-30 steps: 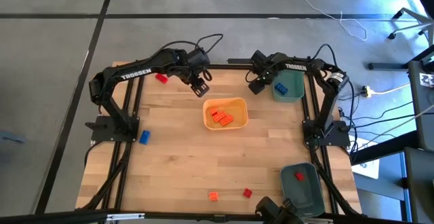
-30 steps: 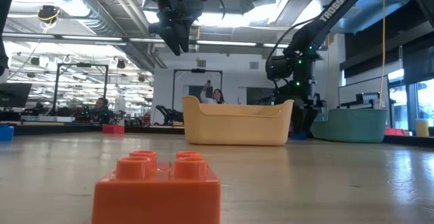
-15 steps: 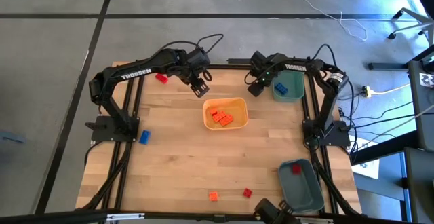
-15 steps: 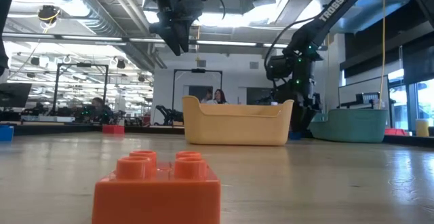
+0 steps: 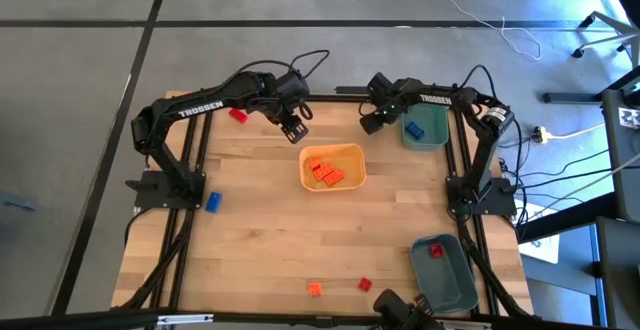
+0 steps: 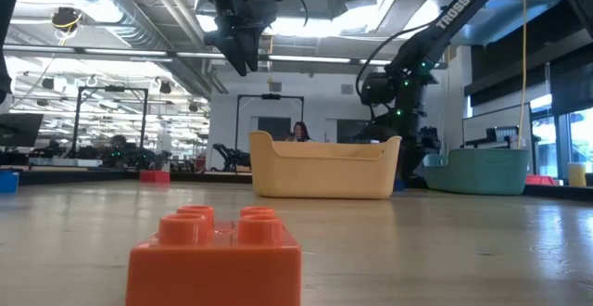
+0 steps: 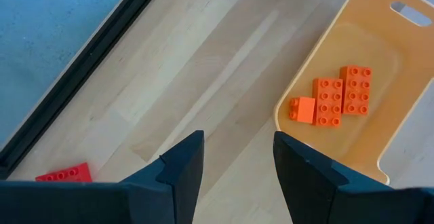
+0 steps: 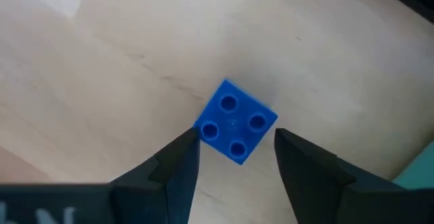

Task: Sort & place blocks by color
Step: Put the blue game piece into the green bin

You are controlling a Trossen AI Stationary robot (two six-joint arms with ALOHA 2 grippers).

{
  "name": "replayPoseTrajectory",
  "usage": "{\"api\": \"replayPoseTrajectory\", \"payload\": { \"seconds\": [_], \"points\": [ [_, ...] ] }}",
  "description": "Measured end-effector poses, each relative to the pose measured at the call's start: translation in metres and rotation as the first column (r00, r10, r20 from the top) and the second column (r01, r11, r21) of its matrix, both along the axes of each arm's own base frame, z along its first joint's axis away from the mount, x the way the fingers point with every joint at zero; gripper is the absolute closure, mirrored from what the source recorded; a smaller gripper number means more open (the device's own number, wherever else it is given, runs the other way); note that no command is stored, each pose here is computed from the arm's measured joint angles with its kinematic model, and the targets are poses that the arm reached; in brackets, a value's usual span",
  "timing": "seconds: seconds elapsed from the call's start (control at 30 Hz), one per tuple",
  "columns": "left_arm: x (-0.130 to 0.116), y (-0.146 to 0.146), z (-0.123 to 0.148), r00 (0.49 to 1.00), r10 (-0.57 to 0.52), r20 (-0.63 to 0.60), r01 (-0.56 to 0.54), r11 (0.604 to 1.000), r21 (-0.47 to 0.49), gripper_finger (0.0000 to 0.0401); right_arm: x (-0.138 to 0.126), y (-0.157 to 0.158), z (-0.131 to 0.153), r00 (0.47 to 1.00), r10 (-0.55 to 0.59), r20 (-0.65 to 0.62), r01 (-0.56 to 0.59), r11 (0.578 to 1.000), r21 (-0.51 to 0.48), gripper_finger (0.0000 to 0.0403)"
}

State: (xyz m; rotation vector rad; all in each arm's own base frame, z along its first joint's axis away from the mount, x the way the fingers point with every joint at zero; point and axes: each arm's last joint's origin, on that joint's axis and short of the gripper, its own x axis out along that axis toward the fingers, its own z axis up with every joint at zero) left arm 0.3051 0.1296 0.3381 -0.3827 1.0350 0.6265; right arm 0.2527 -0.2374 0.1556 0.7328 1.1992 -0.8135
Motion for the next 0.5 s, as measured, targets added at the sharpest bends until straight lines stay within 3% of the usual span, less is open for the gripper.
{"api": "replayPoseTrajectory", "payload": {
  "seconds": [0.23, 0.5],
  "points": [
    [0.0000, 0.0000, 0.0000, 1.000, 0.000, 0.000, 0.000, 1.000, 0.000, 0.0232, 0.0013, -0.0019, 0.0005, 0.990, -0.140, 0.026, 0.141, 0.990, -0.007, 0.0212],
    [0.0000, 0.0000, 0.0000, 1.000, 0.000, 0.000, 0.000, 1.000, 0.000, 0.0232, -0.0018, 0.0008, -0.0024, 0.986, -0.163, -0.017, 0.164, 0.986, 0.028, 0.0212]
  ]
}}
